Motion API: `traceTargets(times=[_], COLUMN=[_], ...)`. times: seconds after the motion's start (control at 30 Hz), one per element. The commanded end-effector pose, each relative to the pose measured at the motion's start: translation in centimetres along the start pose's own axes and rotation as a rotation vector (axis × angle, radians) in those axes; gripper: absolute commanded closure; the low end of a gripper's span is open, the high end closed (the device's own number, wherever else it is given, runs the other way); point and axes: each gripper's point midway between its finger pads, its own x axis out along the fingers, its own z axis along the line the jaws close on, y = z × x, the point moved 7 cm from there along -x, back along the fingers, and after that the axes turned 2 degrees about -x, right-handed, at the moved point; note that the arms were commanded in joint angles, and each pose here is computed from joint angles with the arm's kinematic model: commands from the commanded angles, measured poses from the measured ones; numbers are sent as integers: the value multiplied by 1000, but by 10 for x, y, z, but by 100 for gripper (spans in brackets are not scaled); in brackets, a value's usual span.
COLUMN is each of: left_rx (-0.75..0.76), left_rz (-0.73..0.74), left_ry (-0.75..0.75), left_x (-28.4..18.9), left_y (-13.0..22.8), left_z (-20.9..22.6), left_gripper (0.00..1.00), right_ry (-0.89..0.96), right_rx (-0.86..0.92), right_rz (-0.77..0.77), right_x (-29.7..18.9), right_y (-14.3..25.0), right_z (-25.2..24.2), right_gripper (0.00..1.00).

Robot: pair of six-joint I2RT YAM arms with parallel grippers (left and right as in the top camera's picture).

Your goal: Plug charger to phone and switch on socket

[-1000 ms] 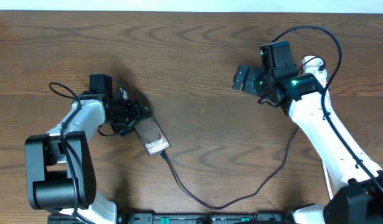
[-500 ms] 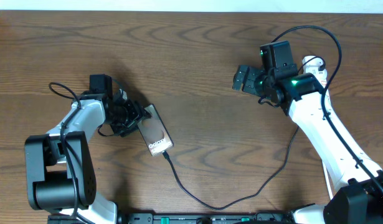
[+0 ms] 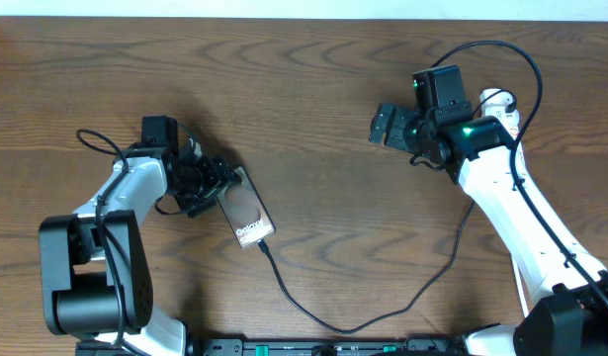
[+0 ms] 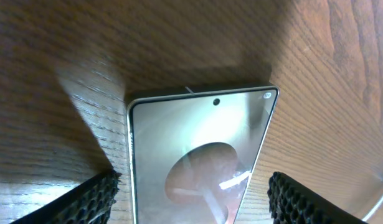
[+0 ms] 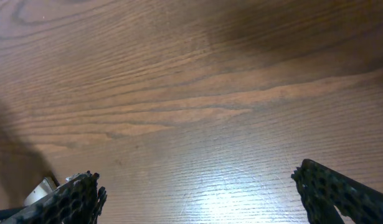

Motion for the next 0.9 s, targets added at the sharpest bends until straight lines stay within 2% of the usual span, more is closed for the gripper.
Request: traceTargets(times=[0.0,0.17,0.53,0.73,0.87], left_rx=[40,103,367,554,627], left_rz=[-55,-155,-387,-539,-692], left_ry=[-44,14,216,249,173], left_x=[-8,-41,-126,-167,-195], left_y=[-5,-4,25,45,51], left_z=[2,-17,-62,-74,-74], left_gripper=[17,11,9,9,9], right_ry=[5,5,15,69,99], right_rx=[-20,-20,-26,-62,-67], right_rz=[-15,-15,2,6,8], right_x=[-5,-5,-5,-5,-5], right_y=[-1,-1,2,5,6], right_z=[2,2,0,-6,-10], right_gripper=[1,1,1,1,1])
